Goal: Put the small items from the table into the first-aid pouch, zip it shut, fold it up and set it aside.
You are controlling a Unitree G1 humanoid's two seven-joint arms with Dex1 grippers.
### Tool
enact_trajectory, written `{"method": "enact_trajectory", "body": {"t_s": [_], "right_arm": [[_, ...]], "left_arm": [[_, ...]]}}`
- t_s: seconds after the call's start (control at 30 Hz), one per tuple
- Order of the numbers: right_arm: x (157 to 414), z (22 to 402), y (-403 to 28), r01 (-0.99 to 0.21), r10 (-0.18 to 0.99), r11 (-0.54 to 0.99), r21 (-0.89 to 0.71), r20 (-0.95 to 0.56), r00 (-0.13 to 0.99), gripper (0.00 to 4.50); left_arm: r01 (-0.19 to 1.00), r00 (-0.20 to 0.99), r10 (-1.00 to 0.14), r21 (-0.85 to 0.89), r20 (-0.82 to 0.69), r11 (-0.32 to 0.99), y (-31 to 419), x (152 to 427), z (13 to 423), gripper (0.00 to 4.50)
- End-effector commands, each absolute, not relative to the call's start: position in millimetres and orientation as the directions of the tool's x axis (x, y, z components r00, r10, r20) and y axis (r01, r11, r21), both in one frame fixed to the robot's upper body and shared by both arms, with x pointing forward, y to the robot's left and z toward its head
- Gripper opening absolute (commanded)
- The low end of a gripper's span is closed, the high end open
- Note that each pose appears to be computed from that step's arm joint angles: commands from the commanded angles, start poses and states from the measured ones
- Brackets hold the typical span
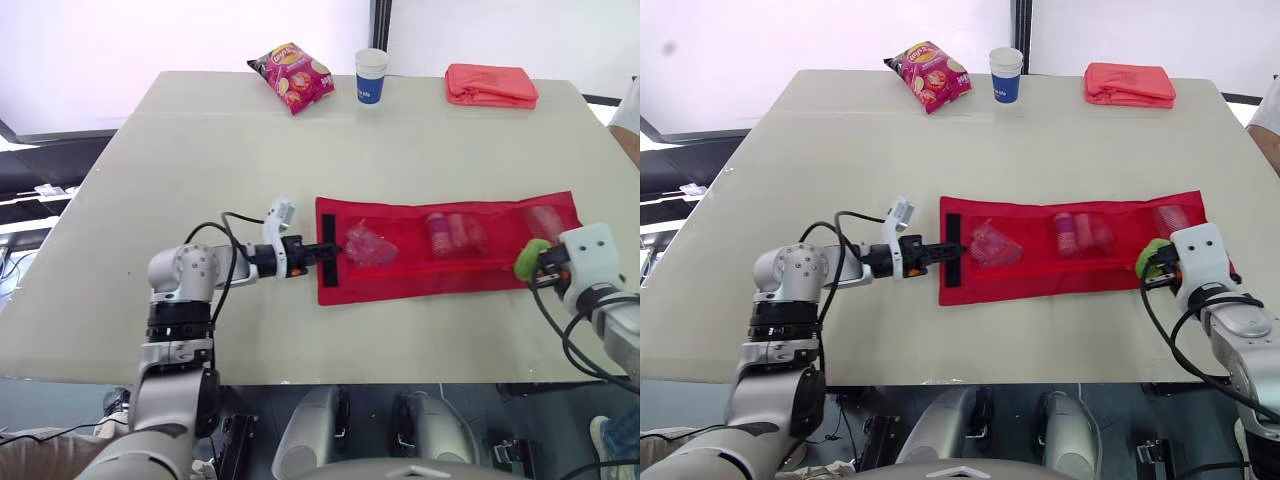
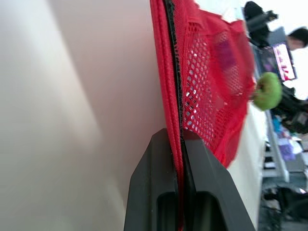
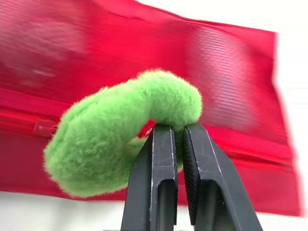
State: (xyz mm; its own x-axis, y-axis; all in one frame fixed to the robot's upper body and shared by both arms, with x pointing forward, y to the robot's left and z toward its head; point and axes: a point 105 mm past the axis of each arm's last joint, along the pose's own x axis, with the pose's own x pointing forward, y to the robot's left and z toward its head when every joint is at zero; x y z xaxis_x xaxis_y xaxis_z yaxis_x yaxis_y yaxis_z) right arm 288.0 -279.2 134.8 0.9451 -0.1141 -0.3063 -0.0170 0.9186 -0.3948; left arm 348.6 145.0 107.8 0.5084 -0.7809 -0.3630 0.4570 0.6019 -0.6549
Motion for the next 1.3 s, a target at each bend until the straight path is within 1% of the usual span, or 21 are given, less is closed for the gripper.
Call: {"method": "enact_trajectory", "body": {"t_s": [0.03, 0.13, 0.23, 0.3, 0.43, 0.53, 0.6, 0.63, 0.7, 0.73, 0.77, 0.8, 0.83, 0.87, 0.9, 0.93, 0.97, 1.0, 1.13, 1.23, 1.3], "right_arm": [[282.0, 166.4, -328.9, 0.197, -0.323, 0.843, -0.5, -0.178, 0.93, 0.11], [276.7, 173.3, -347.7, 0.247, -0.383, 0.805, -0.54, -0.154, 0.911, 0.11], [273.8, 175.1, -354.5, 0.255, -0.395, 0.798, -0.546, -0.155, 0.906, 0.11], [274.9, 170.1, -344.7, 0.197, -0.333, 0.837, -0.51, -0.19, 0.923, 0.11], [272.7, 151.1, -300.5, -0.031, -0.084, 0.938, -0.344, -0.314, 0.946, 0.11], [273.1, 151.6, -296.7, -0.038, -0.065, 0.949, -0.313, -0.313, 0.948, 0.11], [274.3, 153.4, -301.4, -0.019, -0.082, 0.95, -0.312, -0.305, 0.949, 0.0], [274.0, 153.9, -300.8, -0.035, -0.061, 0.955, -0.295, -0.31, 0.949, 0.0], [271.5, 160.8, -304.8, -0.041, -0.042, 0.965, -0.259, -0.307, 0.951, 0.7], [269.4, 164.9, -310.3, -0.032, -0.051, 0.965, -0.262, -0.304, 0.951, 1.13], [267.8, 169.4, -316.6, -0.011, -0.07, 0.964, -0.265, -0.295, 0.953, 1.5], [266.2, 175.4, -323.4, 0.015, -0.087, 0.968, -0.251, -0.278, 0.957, 2.06], [264.7, 180.7, -328.8, 0.033, -0.097, 0.971, -0.236, -0.264, 0.96, 2.47], [263.1, 184.9, -332.5, 0.044, -0.101, 0.975, -0.219, -0.254, 0.962, 3.01], [261.8, 188.3, -334.4, 0.047, -0.097, 0.978, -0.202, -0.248, 0.964, 3.58], [260.2, 190.4, -333.5, 0.031, -0.074, 0.985, -0.17, -0.252, 0.965, 4.07], [259.4, 190.8, -328.8, -0.005, -0.031, 0.991, -0.132, -0.264, 0.964, 4.45], [259.5, 191.2, -324.7, -0.03, 0.001, 0.994, -0.102, -0.27, 0.963, 4.45], [271.4, 181.3, -320.3, -0.006, 0.002, 1.0, -0.01, -0.316, 0.949, 4.45], [279.8, 159.3, -316.6, 0.032, -0.004, 0.997, 0.066, -0.394, 0.919, 4.45], [283.5, 148.6, -315.2, 0.052, -0.012, 0.995, 0.082, -0.43, 0.903, 4.45]], "left_arm": [[0.418, 0.636, -0.667, -0.553, -0.388, 0.721, 195.1, 369.6, 114.3, 0.0], [0.386, 0.689, -0.599, -0.494, -0.407, 0.779, 220.6, 380.6, 115.6, 0.0], [0.379, 0.712, -0.576, -0.47, -0.403, 0.797, 230.5, 386.9, 120.0, 0.0], [0.395, 0.712, -0.578, -0.454, -0.398, 0.799, 231.8, 389.0, 123.2, 0.0], [0.422, 0.706, -0.59, -0.435, -0.393, 0.795, 230.1, 390.2, 129.0, 0.0], [0.439, 0.727, -0.574, -0.388, -0.377, 0.81, 237.3, 390.9, 135.3, 0.0], [0.469, 0.747, -0.577, -0.352, -0.331, 0.81, 239.3, 392.1, 147.0, 0.67], [0.484, 0.771, -0.568, -0.313, -0.289, 0.817, 240.7, 394.7, 157.4, 0.94], [0.551, 0.792, -0.594, -0.254, -0.142, 0.795, 231.6, 396.0, 192.3, 1.85], [0.581, 0.79, -0.608, -0.223, -0.074, 0.782, 224.3, 394.4, 207.4, 2.46], [0.597, 0.787, -0.617, -0.216, -0.029, 0.772, 218.1, 392.5, 217.0, 2.84], [0.609, 0.785, -0.619, -0.199, 0.012, 0.768, 211.5, 391.1, 224.4, 3.38], [0.621, 0.78, -0.624, -0.18, 0.042, 0.763, 205.2, 389.0, 229.8, 3.76], [0.639, 0.767, -0.638, -0.164, 0.062, 0.752, 198.5, 385.8, 233.1, 4.32], [0.659, 0.751, -0.656, -0.151, 0.077, 0.737, 191.2, 382.2, 235.8, 4.5], [0.699, 0.714, -0.694, -0.142, 0.094, 0.701, 179.1, 375.9, 239.1, 4.5], [0.755, 0.655, -0.749, -0.127, 0.104, 0.643, 163.2, 366.1, 241.6, 4.5], [0.803, 0.596, -0.796, -0.115, 0.109, 0.585, 149.1, 355.7, 242.9, 4.5], [0.924, 0.382, -0.921, -0.063, 0.08, 0.377, 103.8, 316.4, 237.9, 4.5], [0.972, 0.234, -0.97, -0.044, 0.067, 0.232, 85.9, 289.9, 235.1, 4.5], [0.984, 0.177, -0.983, -0.035, 0.048, 0.175, 82.0, 279.2, 231.6, 4.5]]}}
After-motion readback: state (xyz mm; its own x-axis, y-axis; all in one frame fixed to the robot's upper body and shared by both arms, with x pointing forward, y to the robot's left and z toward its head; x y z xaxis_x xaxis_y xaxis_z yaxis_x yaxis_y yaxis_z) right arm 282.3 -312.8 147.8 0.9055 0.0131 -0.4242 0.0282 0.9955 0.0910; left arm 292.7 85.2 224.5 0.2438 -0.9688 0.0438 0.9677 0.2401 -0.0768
